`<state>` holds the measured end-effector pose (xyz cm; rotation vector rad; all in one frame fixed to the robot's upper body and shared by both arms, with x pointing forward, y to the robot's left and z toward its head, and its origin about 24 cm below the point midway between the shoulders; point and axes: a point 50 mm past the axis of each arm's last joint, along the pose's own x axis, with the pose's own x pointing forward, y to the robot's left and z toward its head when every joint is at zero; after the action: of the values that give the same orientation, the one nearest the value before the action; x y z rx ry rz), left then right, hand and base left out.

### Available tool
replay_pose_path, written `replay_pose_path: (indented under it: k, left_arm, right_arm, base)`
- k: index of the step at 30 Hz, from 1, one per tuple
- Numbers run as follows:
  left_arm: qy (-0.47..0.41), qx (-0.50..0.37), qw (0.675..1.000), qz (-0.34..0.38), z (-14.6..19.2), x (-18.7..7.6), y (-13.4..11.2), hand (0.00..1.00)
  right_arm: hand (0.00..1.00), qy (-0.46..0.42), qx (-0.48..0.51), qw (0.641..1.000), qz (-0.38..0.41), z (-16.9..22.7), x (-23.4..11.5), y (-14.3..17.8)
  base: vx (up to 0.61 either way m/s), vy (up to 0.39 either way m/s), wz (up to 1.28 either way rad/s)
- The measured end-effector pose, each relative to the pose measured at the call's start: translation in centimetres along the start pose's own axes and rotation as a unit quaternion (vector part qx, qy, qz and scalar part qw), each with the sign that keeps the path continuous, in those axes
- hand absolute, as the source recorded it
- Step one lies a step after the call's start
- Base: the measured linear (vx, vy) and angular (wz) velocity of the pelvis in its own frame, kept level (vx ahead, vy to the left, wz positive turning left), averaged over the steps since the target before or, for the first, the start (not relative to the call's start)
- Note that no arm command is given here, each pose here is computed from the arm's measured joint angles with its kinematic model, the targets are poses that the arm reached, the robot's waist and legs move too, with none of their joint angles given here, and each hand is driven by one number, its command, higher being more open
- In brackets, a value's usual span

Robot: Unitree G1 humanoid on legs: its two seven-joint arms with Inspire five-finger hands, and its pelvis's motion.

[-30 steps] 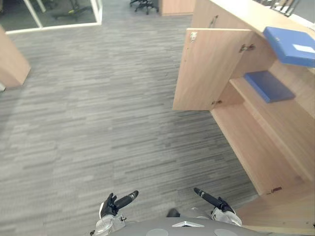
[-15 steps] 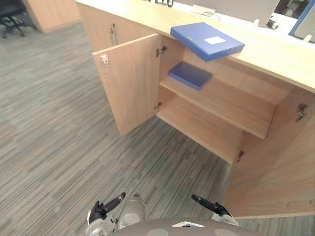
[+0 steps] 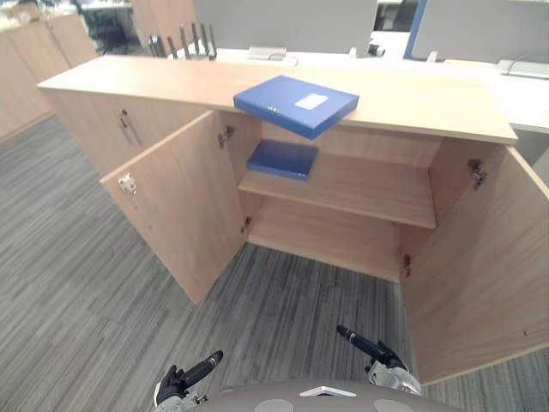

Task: Walk over to the cabinet, pick up the folder, carry it to the office cabinet, place the folder inside the office cabinet, then close the office cabinet door

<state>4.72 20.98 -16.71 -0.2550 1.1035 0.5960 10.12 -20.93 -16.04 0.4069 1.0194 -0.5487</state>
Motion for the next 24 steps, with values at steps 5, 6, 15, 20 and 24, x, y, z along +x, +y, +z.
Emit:
replay_pose_path:
  k: [5,6,15,20,24]
  left_arm:
    - [0.0,0.022,1.0,0.004,0.4,0.2,0.6,1.0]
    - [-0.003,0.027,1.0,0.003,0.6,0.2,0.7,1.0]
    - [-0.027,0.026,0.999,-0.03,2.0,0.4,-1.8,1.0]
    - [-0.029,0.008,0.999,-0.023,2.0,0.4,-1.4,1.0]
    - [-0.03,0.01,0.999,-0.022,2.0,0.4,-1.3,1.0]
  right_arm:
    - [1.0,-0.004,0.001,1.0,0.006,0.6,0.2,0.8]
    - [1.0,0.004,0.003,1.0,0.001,0.2,0.2,0.6]
    - [1.0,0.007,-0.036,0.999,-0.003,0.1,0.1,0.7]
    - [1.0,0.017,-0.047,0.999,0.006,-0.7,-0.1,0.9]
    - [1.0,0.024,-0.054,0.998,0.009,-1.1,-0.2,1.0]
  base:
    - [0.03,-0.077,-0.32]
    - [0.02,-0.137,-0.36]
    - [0.04,-0.121,-0.01]
    - [0.1,0.003,-0.01]
    - [0.09,0.091,0.04]
